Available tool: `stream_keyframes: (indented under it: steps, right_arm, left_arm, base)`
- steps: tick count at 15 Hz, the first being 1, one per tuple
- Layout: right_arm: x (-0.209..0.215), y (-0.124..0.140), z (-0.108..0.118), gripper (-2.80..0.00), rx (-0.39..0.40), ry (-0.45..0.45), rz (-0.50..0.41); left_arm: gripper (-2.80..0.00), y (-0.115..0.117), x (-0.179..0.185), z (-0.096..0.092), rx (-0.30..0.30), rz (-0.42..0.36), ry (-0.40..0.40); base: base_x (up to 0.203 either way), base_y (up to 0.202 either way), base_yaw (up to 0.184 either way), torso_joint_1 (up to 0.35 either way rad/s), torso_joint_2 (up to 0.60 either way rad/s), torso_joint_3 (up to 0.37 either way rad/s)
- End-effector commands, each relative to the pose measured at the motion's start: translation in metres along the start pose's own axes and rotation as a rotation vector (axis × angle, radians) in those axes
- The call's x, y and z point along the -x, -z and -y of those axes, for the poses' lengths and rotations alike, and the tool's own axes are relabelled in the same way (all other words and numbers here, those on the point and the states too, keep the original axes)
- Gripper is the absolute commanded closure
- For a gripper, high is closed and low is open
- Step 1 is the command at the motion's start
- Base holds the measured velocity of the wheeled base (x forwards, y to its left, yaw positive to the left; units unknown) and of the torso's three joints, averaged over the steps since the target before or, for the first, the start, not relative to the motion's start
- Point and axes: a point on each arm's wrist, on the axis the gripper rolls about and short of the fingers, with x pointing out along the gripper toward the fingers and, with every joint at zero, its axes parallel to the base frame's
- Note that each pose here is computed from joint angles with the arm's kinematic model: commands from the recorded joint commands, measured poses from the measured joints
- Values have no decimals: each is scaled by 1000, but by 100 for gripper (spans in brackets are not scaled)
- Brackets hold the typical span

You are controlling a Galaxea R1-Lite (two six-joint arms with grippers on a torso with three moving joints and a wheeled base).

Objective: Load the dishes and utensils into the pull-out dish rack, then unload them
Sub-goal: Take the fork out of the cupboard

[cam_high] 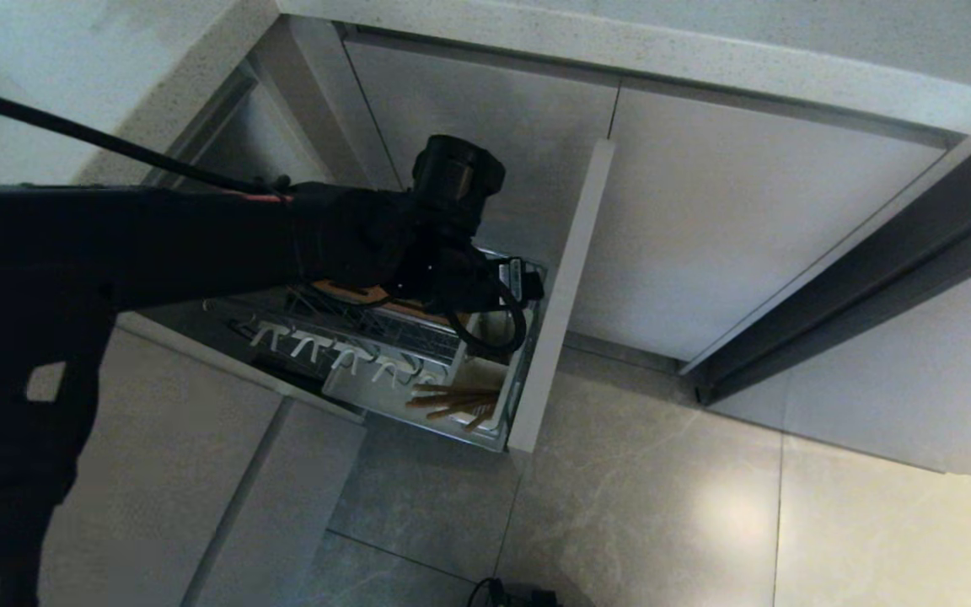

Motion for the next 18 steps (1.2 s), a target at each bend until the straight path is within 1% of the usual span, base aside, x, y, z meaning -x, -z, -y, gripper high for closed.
stream_keyframes:
  steps: [1, 4, 8, 10, 14, 18]
  right_arm:
    - [0, 0, 0, 0, -1, 0, 1]
    - [0, 0, 0, 0, -1, 0, 1]
    - [0, 0, 0, 0, -1, 0, 1]
    - [0, 0, 0, 0, 0, 0, 1]
    - [0, 0, 0, 0, -1, 0, 1]
    - [0, 0, 0, 0, 0, -1, 1]
  left_arm:
    - [-280, 5, -11, -1, -9, -20, -12]
    - [-280, 7, -18, -3, -25, -19, -17]
    - [-280, 7, -22, -7, -24, -17, -26]
    - [-280, 6, -22, -7, -36, -15, -27]
    - [-280, 4, -19, -7, -29, 1, -23]
    - [-280, 4, -16, -2, -32, 4, -15]
  base:
    - [0, 0, 0, 0, 0, 0]
    - [0, 0, 0, 0, 0, 0]
    - [0, 0, 0, 0, 0, 0]
    - [0, 0, 0, 0, 0, 0]
    - [0, 0, 0, 0, 0, 0]
    - [0, 0, 0, 0, 0, 0]
